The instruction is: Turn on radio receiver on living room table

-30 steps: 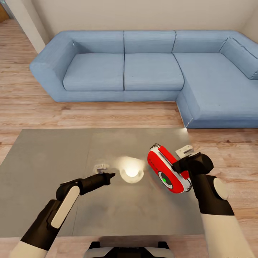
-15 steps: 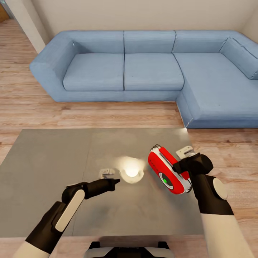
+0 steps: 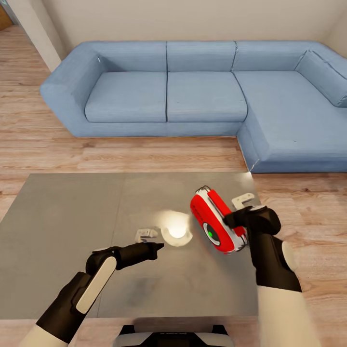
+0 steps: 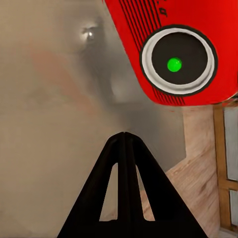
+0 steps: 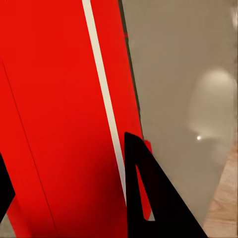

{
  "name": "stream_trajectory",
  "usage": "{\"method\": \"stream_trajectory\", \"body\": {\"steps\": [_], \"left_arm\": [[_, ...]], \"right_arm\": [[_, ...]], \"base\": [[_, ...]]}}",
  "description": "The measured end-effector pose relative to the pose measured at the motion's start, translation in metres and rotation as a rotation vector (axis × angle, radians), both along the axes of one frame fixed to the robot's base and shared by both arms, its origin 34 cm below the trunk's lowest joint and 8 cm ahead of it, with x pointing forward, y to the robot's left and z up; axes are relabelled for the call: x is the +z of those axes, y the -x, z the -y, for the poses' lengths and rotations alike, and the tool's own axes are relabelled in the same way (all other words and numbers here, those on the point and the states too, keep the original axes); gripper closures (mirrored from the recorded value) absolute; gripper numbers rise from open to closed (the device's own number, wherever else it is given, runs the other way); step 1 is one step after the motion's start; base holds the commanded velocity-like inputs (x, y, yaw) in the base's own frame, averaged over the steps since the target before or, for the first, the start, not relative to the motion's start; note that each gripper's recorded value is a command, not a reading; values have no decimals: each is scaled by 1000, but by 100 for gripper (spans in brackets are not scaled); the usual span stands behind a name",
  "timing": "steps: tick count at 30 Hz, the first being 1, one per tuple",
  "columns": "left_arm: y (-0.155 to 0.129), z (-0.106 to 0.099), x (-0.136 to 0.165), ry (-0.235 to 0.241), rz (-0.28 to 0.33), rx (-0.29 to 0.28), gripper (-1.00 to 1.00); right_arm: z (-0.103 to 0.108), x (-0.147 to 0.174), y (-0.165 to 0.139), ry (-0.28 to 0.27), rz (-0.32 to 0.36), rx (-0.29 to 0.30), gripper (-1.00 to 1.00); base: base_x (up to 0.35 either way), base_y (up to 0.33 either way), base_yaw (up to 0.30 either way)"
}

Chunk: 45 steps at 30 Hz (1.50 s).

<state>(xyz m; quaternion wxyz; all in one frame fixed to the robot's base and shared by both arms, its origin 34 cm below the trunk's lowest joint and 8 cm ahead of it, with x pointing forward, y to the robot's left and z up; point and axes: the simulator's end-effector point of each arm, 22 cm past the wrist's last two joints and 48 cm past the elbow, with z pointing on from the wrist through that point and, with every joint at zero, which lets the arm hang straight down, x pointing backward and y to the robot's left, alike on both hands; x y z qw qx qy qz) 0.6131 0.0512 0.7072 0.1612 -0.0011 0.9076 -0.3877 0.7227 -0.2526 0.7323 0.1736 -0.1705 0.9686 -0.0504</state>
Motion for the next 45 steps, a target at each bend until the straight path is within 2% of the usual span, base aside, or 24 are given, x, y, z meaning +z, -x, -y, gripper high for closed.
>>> {"method": "stream_trajectory", "body": {"steps": [3,5,6,13,16,22,39,43,45], "left_arm": [[0,0,0,1,0,0,100],[0,0,0,1,1,1,100],[0,0,0,1,1,1,100],[0,0,0,1,1,1,100],[0,0,0,1,0,1,100],[0,0,-1,1,-1,1,100],[1,0,-1,1,-1,1,100],[0,0,-1,1,-1,1,100],[0,0,0,1,0,1,100]], "right_arm": [[1,3,-14,6,75,-19,100],[-2,5,-21,-24,115,-44,100],[-4,5,-21,-37,114,-51,100],[-2,4,-22,-33,125,-56,100],[-4,-12,-14,-28,88,-54,100],[-4,-37,-6,7,60,-26,100],[-5,-44,-3,12,50,-19,100],[-10,-66,13,8,-7,-6,100],[-10,-69,11,20,6,11,100]], "base": [[0,0,0],[0,0,0],[0,0,0],[0,0,0],[0,0,0],[0,0,0],[0,0,0],[0,0,0],[0,0,0]]}}
